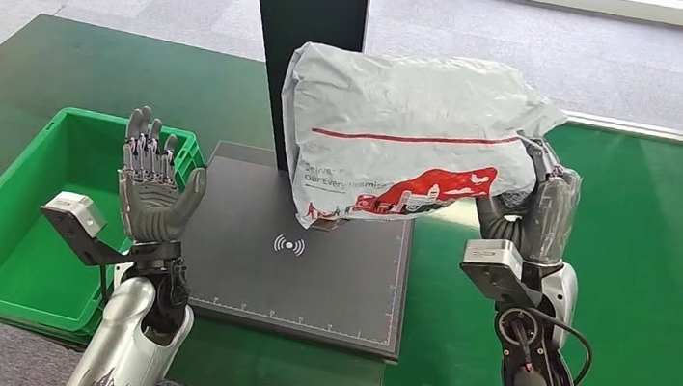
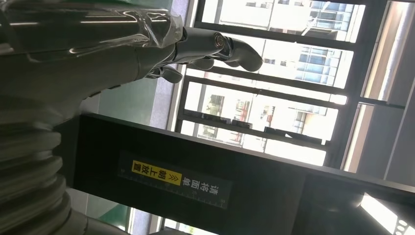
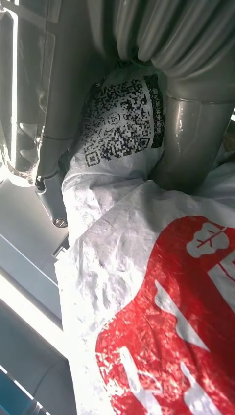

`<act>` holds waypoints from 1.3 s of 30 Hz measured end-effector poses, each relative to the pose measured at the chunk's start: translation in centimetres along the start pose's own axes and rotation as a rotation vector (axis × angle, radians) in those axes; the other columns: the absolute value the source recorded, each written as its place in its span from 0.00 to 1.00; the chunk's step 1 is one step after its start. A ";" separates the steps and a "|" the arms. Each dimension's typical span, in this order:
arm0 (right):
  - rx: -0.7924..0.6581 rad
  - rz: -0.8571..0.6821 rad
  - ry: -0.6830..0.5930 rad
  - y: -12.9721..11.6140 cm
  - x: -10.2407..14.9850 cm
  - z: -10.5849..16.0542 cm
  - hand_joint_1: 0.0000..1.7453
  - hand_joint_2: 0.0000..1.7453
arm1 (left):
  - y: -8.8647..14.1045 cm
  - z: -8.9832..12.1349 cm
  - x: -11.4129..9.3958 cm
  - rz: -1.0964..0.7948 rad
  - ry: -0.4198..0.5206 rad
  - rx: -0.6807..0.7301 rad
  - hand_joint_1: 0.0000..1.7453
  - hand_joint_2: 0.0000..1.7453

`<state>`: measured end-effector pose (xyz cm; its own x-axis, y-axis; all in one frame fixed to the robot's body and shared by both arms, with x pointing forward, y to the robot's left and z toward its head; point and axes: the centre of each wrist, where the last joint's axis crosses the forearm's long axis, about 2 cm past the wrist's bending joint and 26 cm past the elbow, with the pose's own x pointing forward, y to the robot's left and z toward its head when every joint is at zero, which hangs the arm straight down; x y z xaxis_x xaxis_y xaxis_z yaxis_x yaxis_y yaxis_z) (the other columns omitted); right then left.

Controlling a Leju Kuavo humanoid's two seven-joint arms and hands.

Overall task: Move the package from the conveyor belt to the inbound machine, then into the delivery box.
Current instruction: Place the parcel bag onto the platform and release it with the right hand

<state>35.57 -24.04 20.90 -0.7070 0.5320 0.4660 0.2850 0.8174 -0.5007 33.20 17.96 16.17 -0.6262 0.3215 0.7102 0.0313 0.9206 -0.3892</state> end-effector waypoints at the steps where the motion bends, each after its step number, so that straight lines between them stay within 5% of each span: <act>1: 0.017 -0.003 0.006 0.1 0.0 0.0 1.00 1.00 | 0.0 0.0 0.0 0.000 0.000 0.000 0.00 1.00; 5: 0.182 -0.047 0.088 1.3 -0.5 0.6 1.00 1.00 | 0.0 0.0 0.0 0.002 0.000 -0.001 0.00 1.00; 10: 0.494 -0.247 0.350 3.8 -3.1 4.3 1.00 1.00 | -0.2 0.3 -0.2 0.005 0.015 -0.019 0.00 1.00; 16: 0.716 -0.190 0.554 4.1 -5.3 7.8 1.00 1.00 | -0.7 0.8 -0.6 0.016 0.049 -0.045 0.00 1.00; 39: 0.899 -0.083 0.584 3.2 -7.1 10.7 1.00 1.00 | -1.5 1.0 -1.3 0.024 0.084 -0.090 0.00 1.00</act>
<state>34.55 -27.57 8.23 -0.2159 0.7002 0.6805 -0.4984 0.5203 -0.6935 33.18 15.91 15.25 -0.5574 0.3577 0.7492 0.1181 0.9274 -0.3549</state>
